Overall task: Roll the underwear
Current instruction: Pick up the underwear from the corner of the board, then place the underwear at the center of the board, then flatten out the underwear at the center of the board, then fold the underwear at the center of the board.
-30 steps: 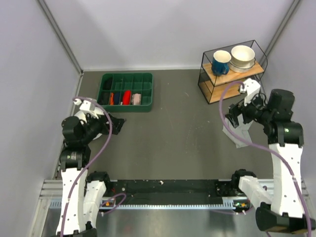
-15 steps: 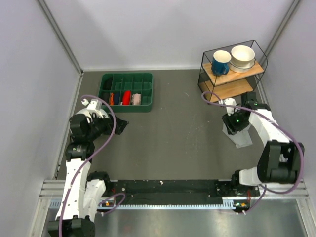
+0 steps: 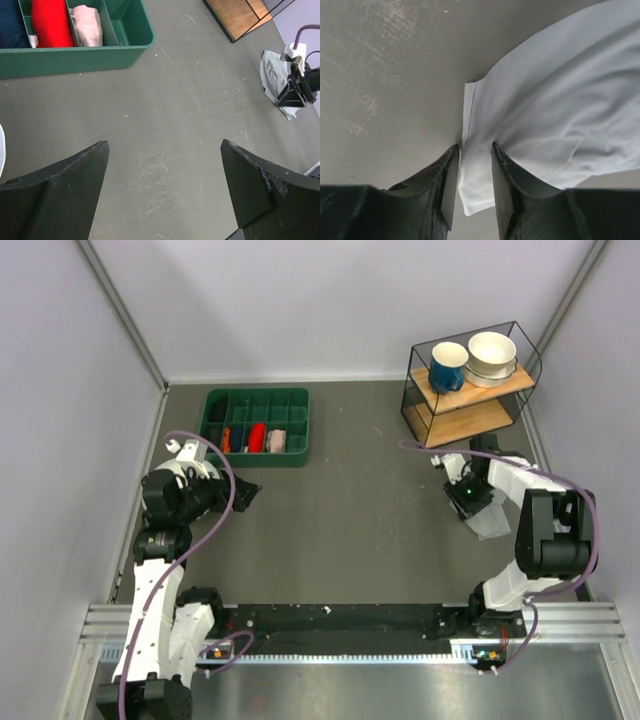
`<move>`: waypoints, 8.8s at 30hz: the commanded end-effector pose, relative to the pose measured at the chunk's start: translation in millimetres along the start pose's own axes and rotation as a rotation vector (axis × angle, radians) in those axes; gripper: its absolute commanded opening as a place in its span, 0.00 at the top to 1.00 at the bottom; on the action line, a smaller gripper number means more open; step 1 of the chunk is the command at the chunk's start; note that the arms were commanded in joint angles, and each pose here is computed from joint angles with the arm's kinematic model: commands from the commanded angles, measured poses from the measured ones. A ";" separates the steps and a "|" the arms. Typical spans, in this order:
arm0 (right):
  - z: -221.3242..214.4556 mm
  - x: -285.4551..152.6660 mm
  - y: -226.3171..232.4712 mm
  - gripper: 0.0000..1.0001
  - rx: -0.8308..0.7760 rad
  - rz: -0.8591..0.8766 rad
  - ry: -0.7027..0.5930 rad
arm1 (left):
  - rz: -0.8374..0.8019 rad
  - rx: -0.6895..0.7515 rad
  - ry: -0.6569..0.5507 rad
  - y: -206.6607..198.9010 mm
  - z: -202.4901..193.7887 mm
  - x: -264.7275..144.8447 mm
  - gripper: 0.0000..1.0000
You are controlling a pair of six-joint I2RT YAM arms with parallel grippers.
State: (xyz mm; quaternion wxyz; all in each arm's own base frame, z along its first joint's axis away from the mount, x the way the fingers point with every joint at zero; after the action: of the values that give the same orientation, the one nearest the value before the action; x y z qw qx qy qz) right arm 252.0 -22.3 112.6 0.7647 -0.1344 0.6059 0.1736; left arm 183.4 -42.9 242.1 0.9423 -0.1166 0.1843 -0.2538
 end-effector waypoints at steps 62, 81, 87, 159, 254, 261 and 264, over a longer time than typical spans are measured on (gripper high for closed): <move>34.5 -58.9 138.6 0.41 -0.716 0.433 -0.393 | -0.032 0.359 0.357 -71.8 -25.1 54.1 0.06; 60.9 7.1 200.8 0.68 -0.755 0.350 -0.118 | 0.270 0.460 0.101 -45.8 -3.3 -0.5 0.01; 76.8 -1.4 194.1 0.96 -0.740 0.264 -0.135 | 0.253 0.461 0.107 -46.9 -4.3 0.9 0.01; 100.2 -24.2 191.4 0.60 -0.646 0.278 -0.261 | 0.226 0.421 0.136 -49.0 -10.6 2.7 0.01; 52.0 -37.0 76.8 0.60 -0.182 0.323 -0.212 | -0.296 0.278 0.388 -91.3 -39.1 56.1 0.12; 39.0 -11.7 30.4 0.58 -0.015 0.247 -0.145 | -0.230 0.371 0.396 -84.5 -29.3 45.2 0.12; 37.3 -2.6 25.0 0.59 0.017 0.252 -0.116 | -0.183 0.391 0.398 -79.3 -30.2 39.2 0.11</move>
State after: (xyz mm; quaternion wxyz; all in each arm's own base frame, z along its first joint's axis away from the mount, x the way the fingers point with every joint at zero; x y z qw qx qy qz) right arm 264.5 23.8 129.7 0.7679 -0.0404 0.5691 0.2911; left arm 168.0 -141.6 210.4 0.8496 0.0784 0.3347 -0.4000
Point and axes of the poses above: each gripper's point midway between its finger pads, its own x axis out along the fingers, its own y axis along the line the jaws close on, z = x × y, the point moved 9 cm from there along -x, back along the fingers, and after that the axes turned 10 degrees about x, right-handed, at the moved point
